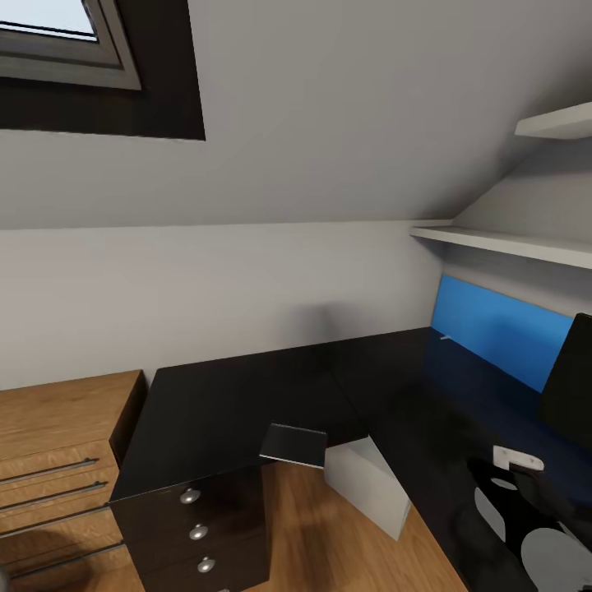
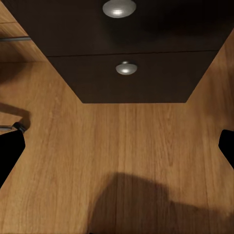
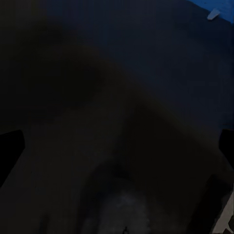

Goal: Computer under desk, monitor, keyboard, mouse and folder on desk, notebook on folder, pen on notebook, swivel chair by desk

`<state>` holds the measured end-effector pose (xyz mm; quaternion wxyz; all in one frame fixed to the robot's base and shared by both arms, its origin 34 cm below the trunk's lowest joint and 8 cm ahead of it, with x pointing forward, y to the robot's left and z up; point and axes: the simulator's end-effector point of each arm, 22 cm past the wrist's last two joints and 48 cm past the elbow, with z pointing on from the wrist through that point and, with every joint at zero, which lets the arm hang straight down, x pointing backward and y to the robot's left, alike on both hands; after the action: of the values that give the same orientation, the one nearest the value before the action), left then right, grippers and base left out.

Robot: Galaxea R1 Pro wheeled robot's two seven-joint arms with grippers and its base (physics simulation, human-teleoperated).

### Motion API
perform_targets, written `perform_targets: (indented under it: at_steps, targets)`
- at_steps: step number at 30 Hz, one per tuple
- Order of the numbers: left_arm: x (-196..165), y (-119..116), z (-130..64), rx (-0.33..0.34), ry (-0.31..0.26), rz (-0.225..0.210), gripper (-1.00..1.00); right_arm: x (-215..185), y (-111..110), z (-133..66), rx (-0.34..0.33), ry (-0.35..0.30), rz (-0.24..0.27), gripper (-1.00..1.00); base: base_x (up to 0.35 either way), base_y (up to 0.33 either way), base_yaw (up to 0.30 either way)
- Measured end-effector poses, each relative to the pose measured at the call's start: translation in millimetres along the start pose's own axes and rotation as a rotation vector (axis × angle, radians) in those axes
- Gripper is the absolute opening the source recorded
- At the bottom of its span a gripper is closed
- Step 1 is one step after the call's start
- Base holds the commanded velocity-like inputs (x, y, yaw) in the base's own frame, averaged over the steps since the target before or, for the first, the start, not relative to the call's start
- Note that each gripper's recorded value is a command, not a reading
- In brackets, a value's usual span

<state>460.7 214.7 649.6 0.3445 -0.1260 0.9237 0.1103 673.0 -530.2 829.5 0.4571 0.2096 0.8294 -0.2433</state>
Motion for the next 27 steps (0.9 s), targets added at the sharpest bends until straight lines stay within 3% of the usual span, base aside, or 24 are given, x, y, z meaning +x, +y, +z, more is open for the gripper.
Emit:
perform_targets:
  at_steps: [2,4,7,12,16,22,23,24,27]
  targets:
    - [0.2,0.1,0.0,0.000,0.000,0.000,1.00,-23.6,3.9,-1.3,-0.007,-0.070,0.024,1.00,0.000,0.000,0.000]
    - [0.2,0.1,0.0,0.000,0.000,0.000,1.00,-30.0,9.8,-3.6,-0.016,-0.094,0.033,1.00,0.000,0.000,0.000]
    - [0.3,0.5,0.2,-0.001,0.001,0.000,1.00,-47.4,58.6,-22.9,-0.080,-0.162,0.076,1.00,0.000,0.000,0.000]
    - [0.8,0.3,0.0,-0.001,0.001,0.001,1.00,-54.8,89.1,-37.9,-0.122,-0.204,0.107,1.00,0.000,0.000,0.044]
    - [0.6,0.6,0.1,-0.001,0.001,0.001,1.00,-55.7,120.3,-55.1,-0.153,-0.238,0.074,1.00,0.000,0.000,0.218]
    - [0.6,0.5,0.1,-0.001,0.001,0.000,1.00,-53.8,139.7,-74.4,-0.123,-0.295,0.026,1.00,0.000,0.000,0.206]
    - [0.5,0.5,0.1,-0.001,0.001,0.000,1.00,-52.1,141.2,-76.1,-0.119,-0.297,0.025,1.00,0.000,0.000,0.012]
    - [0.3,0.4,0.2,-0.001,0.001,0.000,1.00,-37.6,156.8,-87.1,-0.123,-0.290,0.008,1.00,0.000,0.000,0.009]
    - [0.3,-0.1,0.0,0.000,0.001,0.001,1.00,-37.3,161.7,-90.2,-0.129,-0.296,-0.002,1.00,0.000,0.000,0.005]
